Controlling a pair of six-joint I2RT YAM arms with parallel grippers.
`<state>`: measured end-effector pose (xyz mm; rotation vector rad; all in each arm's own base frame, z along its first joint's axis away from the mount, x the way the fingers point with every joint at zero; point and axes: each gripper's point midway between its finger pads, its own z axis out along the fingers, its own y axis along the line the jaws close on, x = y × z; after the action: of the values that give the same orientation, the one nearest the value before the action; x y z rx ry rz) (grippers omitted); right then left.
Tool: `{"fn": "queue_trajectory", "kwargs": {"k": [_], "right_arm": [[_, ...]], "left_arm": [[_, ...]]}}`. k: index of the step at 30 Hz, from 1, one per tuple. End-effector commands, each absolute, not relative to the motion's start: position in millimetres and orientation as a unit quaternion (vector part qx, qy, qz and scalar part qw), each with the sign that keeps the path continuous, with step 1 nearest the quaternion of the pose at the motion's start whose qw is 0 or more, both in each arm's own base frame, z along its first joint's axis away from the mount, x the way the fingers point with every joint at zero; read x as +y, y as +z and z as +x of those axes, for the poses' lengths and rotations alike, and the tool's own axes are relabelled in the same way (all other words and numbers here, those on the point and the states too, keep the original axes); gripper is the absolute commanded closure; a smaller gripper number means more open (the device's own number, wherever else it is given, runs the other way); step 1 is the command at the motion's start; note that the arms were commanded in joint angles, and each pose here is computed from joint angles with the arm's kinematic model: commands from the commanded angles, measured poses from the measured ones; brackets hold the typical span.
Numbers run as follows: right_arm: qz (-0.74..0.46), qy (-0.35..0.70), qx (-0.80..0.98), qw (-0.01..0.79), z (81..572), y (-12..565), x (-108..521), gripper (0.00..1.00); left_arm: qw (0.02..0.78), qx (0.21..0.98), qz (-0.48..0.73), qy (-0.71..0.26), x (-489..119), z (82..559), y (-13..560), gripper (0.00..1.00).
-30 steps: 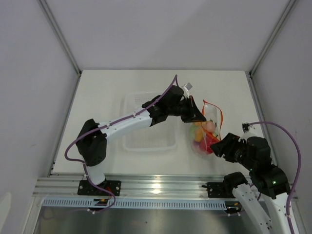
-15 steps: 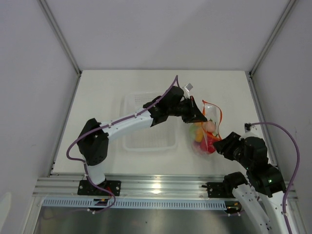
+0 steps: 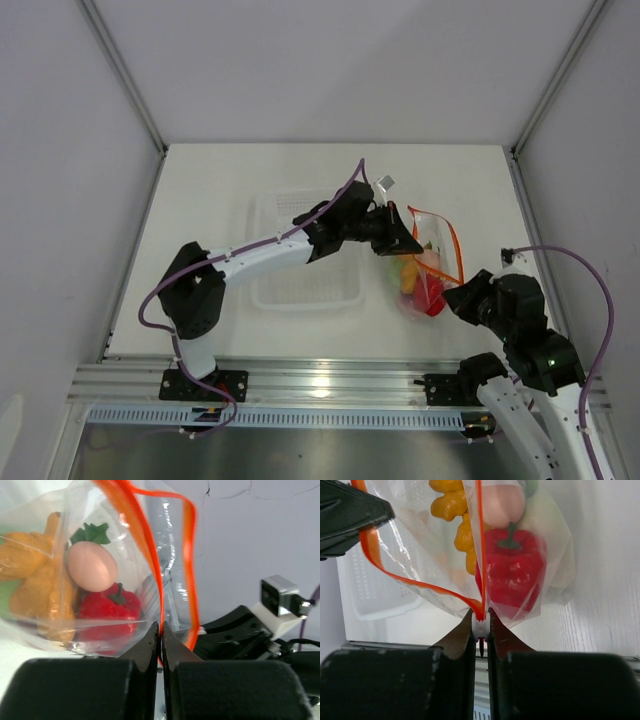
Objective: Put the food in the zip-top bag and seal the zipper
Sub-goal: Adjust the zipper food storage bag at the center of the board.
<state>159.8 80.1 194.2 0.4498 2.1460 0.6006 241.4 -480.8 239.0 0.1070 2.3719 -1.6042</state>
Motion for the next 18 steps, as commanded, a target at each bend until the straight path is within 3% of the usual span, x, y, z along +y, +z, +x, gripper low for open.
{"fn": "queue_trajectory", "kwargs": {"k": [1, 9, 13, 18], "right_arm": [[0.169, 0.225, 0.841, 0.463, 165, 229, 71, 1.0], [0.087, 0.229, 0.848, 0.469, 174, 273, 84, 1.0], [0.035, 0.22, 0.88, 0.42, 187, 258, 98, 1.0], [-0.017, 0.24, 0.9, 0.363, 181, 242, 115, 1.0]], "left_arm": [[0.151, 0.802, 0.053, -0.576, -474, 244, 248, 0.94], [0.153, 0.779, 0.106, -0.599, -467, 224, 239, 0.83], [0.208, 0.749, 0.163, -0.607, -458, 219, 256, 0.56], [0.282, 0.706, 0.258, -0.597, -447, 213, 287, 0.47]]}}
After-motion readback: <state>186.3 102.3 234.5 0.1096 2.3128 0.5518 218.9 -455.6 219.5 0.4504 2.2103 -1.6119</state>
